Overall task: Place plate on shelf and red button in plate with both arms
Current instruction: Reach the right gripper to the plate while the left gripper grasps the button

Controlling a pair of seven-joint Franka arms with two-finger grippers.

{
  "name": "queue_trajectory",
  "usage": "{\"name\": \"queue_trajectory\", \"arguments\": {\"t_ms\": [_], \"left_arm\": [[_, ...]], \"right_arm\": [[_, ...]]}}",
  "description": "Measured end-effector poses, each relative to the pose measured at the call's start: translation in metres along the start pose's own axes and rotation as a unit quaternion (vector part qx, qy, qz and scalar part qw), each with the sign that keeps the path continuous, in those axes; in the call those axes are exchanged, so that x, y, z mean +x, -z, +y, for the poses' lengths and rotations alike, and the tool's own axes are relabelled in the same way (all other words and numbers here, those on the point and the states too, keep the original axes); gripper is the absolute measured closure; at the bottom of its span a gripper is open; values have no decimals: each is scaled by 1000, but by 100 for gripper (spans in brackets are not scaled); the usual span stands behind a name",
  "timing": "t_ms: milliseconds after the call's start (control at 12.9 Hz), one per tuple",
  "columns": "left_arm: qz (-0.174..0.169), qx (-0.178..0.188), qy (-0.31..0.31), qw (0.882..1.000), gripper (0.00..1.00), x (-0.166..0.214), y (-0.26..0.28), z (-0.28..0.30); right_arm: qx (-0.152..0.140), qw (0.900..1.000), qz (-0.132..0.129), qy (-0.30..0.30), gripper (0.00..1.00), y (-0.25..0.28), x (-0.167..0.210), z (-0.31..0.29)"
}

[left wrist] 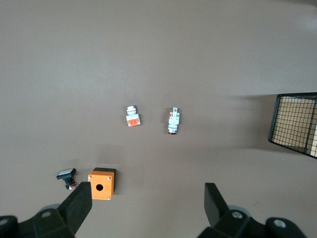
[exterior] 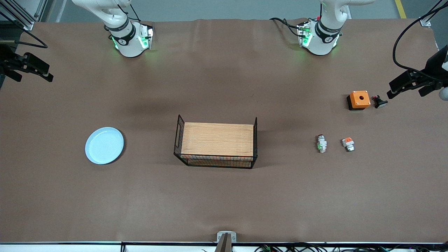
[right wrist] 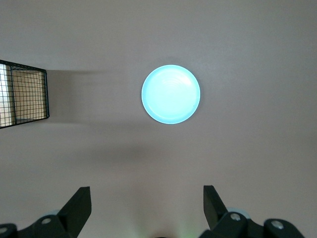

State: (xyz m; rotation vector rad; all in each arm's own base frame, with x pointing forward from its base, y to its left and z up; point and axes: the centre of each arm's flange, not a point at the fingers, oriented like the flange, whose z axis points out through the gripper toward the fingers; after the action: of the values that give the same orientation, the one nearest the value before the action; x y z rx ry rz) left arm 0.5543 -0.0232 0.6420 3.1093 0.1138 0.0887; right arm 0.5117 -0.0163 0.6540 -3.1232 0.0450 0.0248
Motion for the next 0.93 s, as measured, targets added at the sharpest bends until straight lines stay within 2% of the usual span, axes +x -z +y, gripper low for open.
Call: {"name": "queue_trajectory", "arguments": {"t_ms": [541, 695, 927], "left_arm": [[-11, 2, 6, 1000, 0, 4, -10, -6], [-36, 5, 14, 999, 0, 13, -36, -13], [-94, 11, 20, 995, 0, 35, -105, -19]], "right_arm": [[0, 1000, -7, -3, 0, -1, -2, 3], [0, 1000, -2, -4, 0, 2, -1, 4], [0, 1000, 12, -12, 0, 2, 7, 13]]}}
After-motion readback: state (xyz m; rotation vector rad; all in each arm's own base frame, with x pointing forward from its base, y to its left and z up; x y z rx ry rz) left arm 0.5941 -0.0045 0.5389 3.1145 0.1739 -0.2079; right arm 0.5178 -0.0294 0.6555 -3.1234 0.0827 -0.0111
